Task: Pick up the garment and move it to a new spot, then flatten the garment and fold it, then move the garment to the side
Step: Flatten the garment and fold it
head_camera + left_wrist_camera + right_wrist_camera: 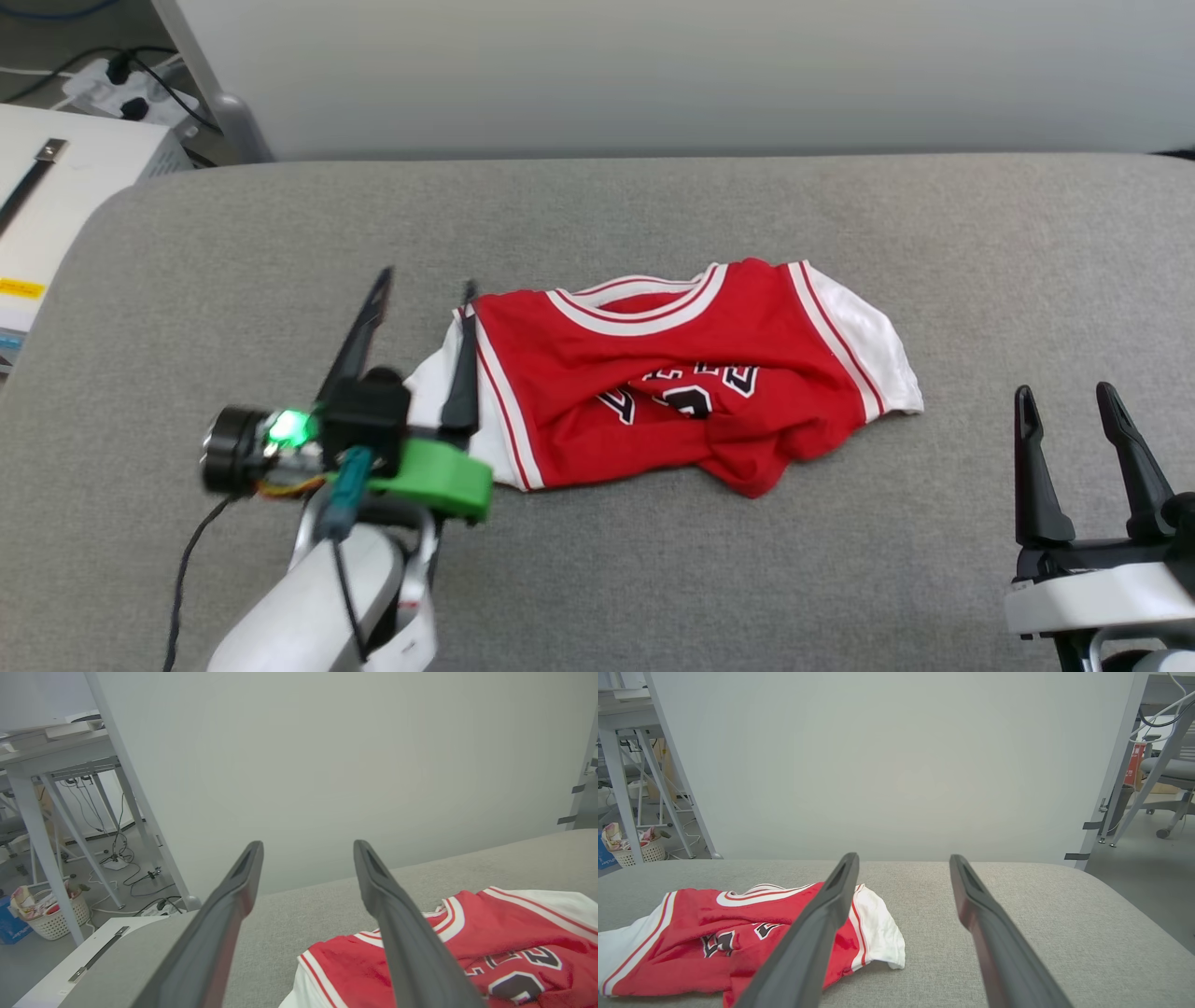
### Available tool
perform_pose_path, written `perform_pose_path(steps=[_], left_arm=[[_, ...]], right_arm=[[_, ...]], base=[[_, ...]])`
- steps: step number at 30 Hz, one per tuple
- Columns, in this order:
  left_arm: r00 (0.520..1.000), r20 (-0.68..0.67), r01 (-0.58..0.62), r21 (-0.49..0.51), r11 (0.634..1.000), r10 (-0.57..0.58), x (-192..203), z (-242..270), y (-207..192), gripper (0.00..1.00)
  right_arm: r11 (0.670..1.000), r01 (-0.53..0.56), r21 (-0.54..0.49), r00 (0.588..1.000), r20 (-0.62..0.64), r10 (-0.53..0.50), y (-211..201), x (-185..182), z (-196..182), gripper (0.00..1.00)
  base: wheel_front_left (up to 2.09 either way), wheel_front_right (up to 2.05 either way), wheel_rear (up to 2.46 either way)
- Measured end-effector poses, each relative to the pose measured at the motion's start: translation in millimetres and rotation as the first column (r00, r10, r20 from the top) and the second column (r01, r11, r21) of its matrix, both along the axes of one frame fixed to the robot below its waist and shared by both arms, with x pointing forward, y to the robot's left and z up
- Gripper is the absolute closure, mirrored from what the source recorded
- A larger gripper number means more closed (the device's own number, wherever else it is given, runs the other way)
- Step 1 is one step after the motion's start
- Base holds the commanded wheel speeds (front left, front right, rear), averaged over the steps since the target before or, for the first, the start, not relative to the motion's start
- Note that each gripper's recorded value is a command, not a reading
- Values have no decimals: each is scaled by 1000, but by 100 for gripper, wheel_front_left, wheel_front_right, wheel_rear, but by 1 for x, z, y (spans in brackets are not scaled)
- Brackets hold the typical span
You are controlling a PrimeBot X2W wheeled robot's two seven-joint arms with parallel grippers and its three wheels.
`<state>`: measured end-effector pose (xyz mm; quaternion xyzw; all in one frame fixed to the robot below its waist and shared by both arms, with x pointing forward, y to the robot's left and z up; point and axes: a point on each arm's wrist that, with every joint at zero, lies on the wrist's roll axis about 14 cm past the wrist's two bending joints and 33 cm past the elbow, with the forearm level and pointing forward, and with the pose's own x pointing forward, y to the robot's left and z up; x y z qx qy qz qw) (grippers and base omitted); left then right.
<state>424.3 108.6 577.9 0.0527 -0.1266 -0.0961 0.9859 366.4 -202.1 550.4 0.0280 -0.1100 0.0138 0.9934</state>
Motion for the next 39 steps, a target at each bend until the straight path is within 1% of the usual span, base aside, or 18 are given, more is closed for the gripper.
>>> perform_pose_path(steps=[4,8,14,18,30,39], left_arm=[[993,-13,-117,-29,993,117,-22,-5,39,0],[985,-45,-168,-47,985,166,-42,-16,62,0],[983,-76,-172,-69,983,167,-63,-28,73,0],[982,-83,-174,-84,981,167,-70,-32,75,0],[981,-106,-171,-90,981,161,-74,-44,73,0],[979,-115,-179,-91,980,168,-75,-48,75,0]], right_arm=[[1000,-10,-5,1000,12,10,2,-4,4,0],[1000,-24,-10,1000,18,25,5,-8,7,0],[999,-46,-11,999,24,46,10,-12,9,0],[999,-53,-10,999,8,53,11,-17,4,0],[999,-49,0,998,-49,49,10,-26,-15,0],[999,-51,2,997,-57,51,11,-26,-17,0]], base=[[0,0,0],[0,0,0],[0,0,0],[0,0,0],[0,0,0],[0,0,0]])
